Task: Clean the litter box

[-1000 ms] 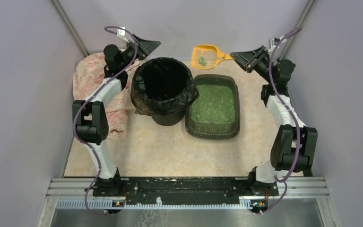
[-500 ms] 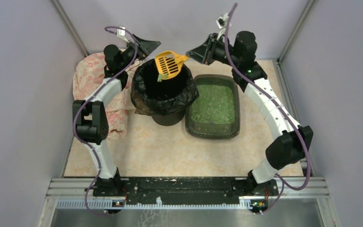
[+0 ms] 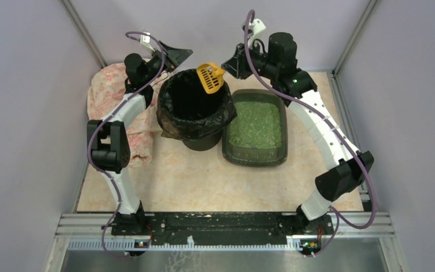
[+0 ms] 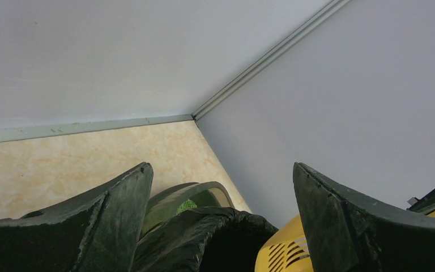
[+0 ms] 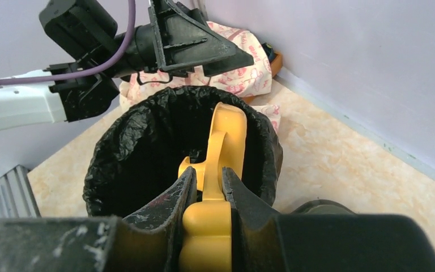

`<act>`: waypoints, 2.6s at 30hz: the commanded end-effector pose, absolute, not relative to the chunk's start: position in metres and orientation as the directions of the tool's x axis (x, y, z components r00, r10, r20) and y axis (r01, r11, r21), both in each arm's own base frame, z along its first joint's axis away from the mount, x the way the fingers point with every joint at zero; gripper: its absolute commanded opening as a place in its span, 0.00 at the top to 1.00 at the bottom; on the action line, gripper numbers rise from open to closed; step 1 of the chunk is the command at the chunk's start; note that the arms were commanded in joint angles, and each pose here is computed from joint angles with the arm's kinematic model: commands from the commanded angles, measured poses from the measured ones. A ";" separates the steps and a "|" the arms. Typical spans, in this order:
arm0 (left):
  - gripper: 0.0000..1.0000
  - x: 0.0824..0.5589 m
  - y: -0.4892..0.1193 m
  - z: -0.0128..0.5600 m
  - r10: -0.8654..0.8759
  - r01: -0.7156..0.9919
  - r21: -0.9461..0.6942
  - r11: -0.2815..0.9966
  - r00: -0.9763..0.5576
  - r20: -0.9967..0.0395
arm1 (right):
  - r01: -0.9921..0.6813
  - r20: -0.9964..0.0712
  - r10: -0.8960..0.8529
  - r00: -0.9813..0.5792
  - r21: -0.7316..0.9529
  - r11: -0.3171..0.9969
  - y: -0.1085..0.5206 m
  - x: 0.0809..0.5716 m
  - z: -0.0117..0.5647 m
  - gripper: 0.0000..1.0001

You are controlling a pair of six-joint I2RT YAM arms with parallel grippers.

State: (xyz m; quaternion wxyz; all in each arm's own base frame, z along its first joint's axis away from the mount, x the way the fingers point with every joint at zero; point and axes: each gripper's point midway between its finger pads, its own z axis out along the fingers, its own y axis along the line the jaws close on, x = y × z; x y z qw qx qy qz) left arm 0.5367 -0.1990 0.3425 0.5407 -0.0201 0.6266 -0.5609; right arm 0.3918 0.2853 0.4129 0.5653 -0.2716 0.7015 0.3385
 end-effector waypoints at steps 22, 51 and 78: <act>0.01 0.538 -0.200 0.352 -0.640 0.622 -0.704 0.344 -0.394 -0.660 | -0.252 -0.788 0.441 -0.429 0.573 0.780 0.071 0.382 0.275 1.00; 0.01 0.534 -0.201 0.346 -0.640 0.609 -0.719 0.336 -0.412 -0.648 | -0.279 -0.647 0.253 -0.720 0.602 0.748 0.152 0.366 0.121 1.00; 0.01 0.535 -0.199 0.342 -0.639 0.604 -0.720 0.343 -0.412 -0.650 | -0.252 -0.573 0.511 -0.640 0.786 0.565 0.105 0.396 0.175 1.00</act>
